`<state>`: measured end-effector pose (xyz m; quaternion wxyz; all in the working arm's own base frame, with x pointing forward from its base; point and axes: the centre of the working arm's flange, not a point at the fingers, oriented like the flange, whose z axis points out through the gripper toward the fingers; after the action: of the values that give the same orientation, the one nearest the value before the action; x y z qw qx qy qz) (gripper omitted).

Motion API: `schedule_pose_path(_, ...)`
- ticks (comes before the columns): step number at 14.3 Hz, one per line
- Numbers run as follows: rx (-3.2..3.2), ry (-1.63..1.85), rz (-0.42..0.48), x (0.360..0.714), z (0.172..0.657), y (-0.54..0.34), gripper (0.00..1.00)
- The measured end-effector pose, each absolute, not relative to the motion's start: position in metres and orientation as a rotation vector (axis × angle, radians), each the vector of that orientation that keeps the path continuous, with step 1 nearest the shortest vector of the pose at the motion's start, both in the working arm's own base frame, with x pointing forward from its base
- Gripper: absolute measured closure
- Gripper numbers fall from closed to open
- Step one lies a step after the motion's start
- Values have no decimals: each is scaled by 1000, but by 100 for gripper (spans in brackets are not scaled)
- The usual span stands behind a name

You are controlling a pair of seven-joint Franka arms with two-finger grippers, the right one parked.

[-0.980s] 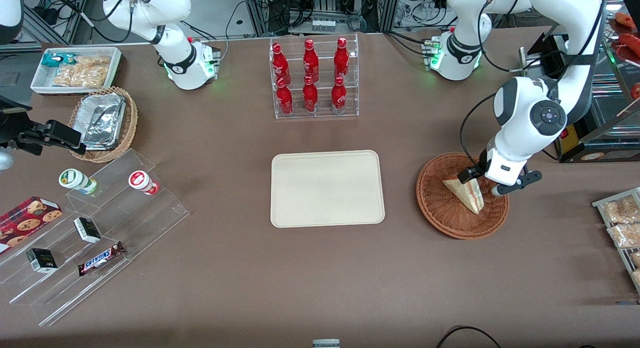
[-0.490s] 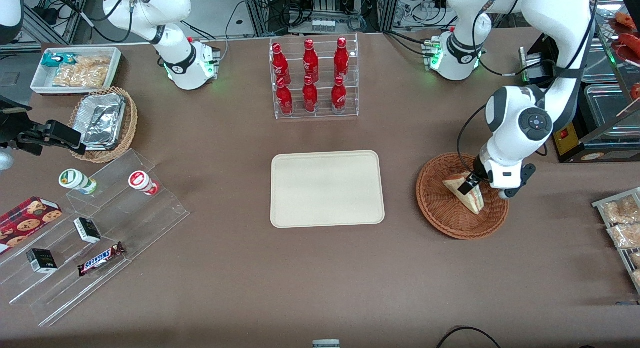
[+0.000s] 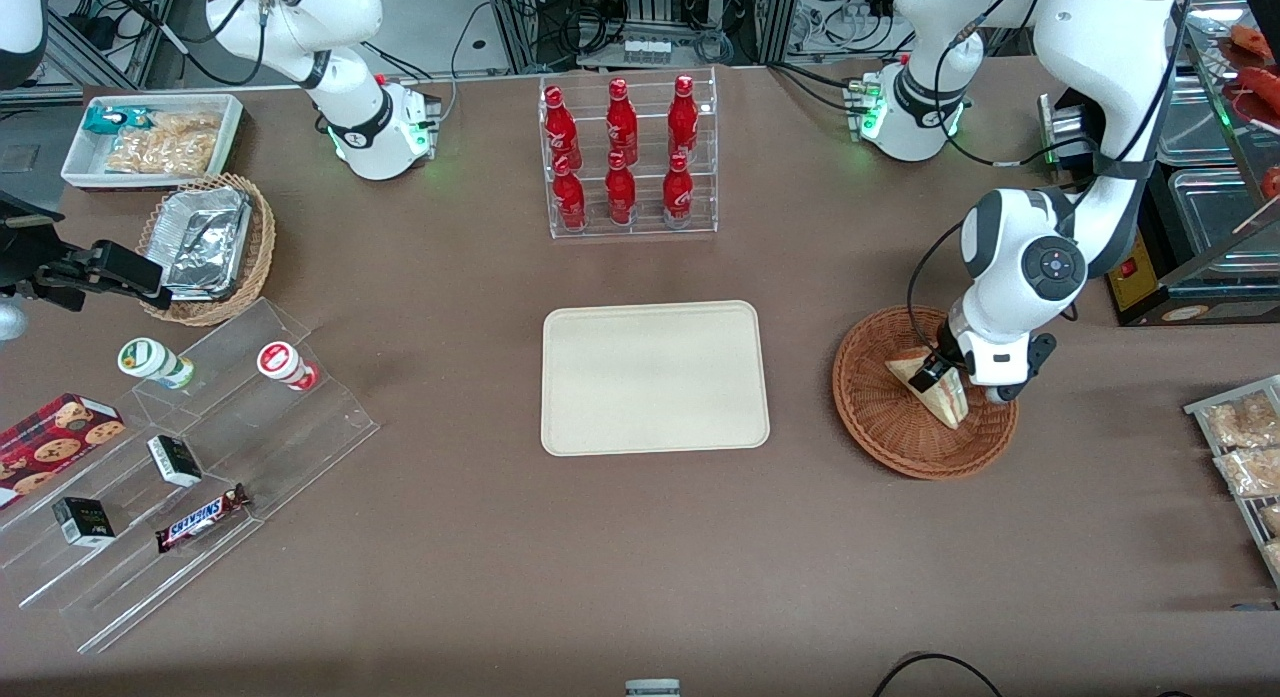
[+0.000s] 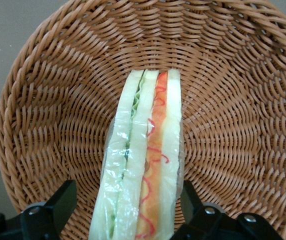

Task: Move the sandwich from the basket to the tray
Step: 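Lift the sandwich out of the basket with the left gripper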

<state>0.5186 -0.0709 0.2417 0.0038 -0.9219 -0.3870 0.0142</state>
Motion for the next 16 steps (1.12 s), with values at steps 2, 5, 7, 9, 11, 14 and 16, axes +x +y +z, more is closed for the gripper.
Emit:
schedule_pose_path(2,-2893,-1181,69,520,246,-72,33)
schedule_pose_path(5,-2923,-1041,132,540,278,-79,63)
schedule_pose_path(7,-2973,-865,159,558,310,-98,74)
schedule_pose_path(9,-3021,-705,146,569,334,-129,83)
schedule_pose_path(11,-3054,-579,126,570,340,-172,84)
schedule_pose_path(14,-3083,-395,122,565,330,-245,85)
schedule_pose_path(16,-3095,-281,125,558,318,-294,85)
